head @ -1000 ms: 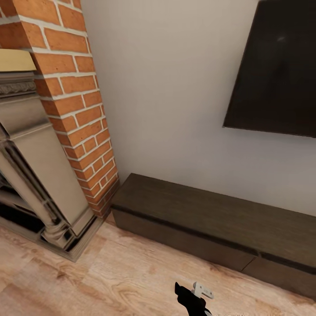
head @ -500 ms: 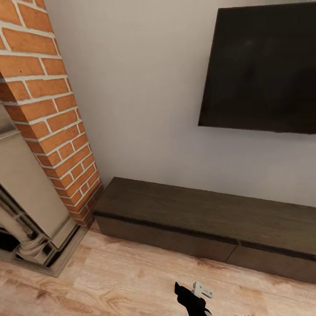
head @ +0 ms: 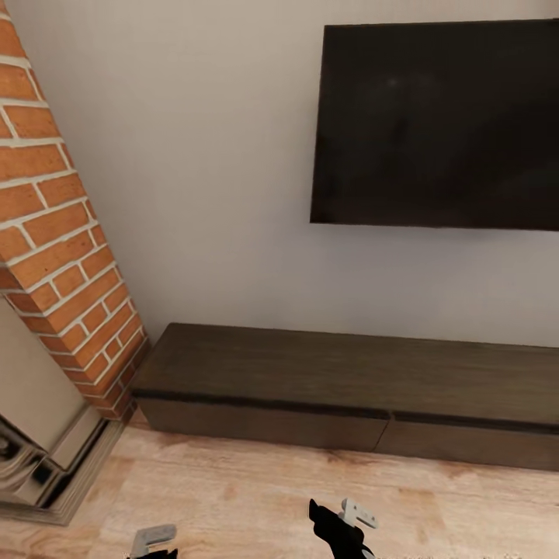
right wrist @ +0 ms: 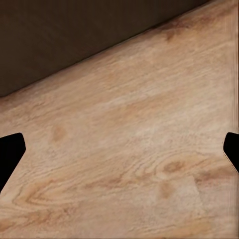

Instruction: Place each of the two pumpkins and all three candles from the living room inside a cabinet in the living room (use any cabinet), then make sure every cabinet is closed, and position the cauldron so it is next to a table in the living room.

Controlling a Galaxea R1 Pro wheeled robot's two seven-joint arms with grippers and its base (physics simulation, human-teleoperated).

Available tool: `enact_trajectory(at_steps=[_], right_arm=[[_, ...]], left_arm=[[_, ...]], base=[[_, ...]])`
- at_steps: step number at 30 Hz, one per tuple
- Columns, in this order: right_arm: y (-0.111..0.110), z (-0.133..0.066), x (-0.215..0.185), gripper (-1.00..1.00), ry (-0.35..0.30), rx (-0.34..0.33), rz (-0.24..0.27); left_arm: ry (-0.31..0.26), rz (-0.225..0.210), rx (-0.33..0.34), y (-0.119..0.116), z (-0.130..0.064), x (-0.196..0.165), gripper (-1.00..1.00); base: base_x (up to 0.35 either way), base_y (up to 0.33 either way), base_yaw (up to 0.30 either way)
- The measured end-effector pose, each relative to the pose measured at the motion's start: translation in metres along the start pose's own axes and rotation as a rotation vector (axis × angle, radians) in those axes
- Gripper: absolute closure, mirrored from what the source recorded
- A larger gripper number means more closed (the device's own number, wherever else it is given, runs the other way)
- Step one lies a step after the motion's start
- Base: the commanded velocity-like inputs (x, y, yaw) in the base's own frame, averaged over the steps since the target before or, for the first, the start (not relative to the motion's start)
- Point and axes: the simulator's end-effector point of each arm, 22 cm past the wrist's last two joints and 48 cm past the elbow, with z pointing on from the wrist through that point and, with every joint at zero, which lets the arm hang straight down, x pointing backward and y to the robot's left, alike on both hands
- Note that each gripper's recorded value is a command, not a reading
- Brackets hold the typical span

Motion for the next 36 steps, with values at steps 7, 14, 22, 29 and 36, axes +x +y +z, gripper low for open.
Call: enact_trajectory(at_steps=[7,14,22,29,36], right_arm=[[0.003,0.000,-0.001,-1.00,-0.003,-0.005,-0.001],[-0.013,-0.006,0.027,-1.00,0.054,0.030,-0.043],[-0.028,-0.008,0.041,-1.00,0.080,0.058,-0.073],[-0.046,-0.009,0.048,-1.00,0.093,0.091,-0.084],[-0.059,-0.011,0.056,-1.00,0.113,0.103,-0.083]], left_arm=[[-0.145,0.008,0.016,-0.010,-0.003,-0.034,-1.00],[-0.145,0.039,0.008,-0.017,-0.005,-0.014,-1.00],[-0.125,0.028,-0.035,-0.009,-0.011,0.018,-1.00],[-0.093,0.044,-0.071,0.000,-0.015,0.043,-1.00],[-0.082,0.046,-0.087,0.011,-0.015,0.042,-1.00]], base=[[0.000,0.000,-0.140],[0.000,0.000,-0.005],[0.004,0.001,0.000],[0.110,0.070,0.000],[0.013,0.009,0.000]])
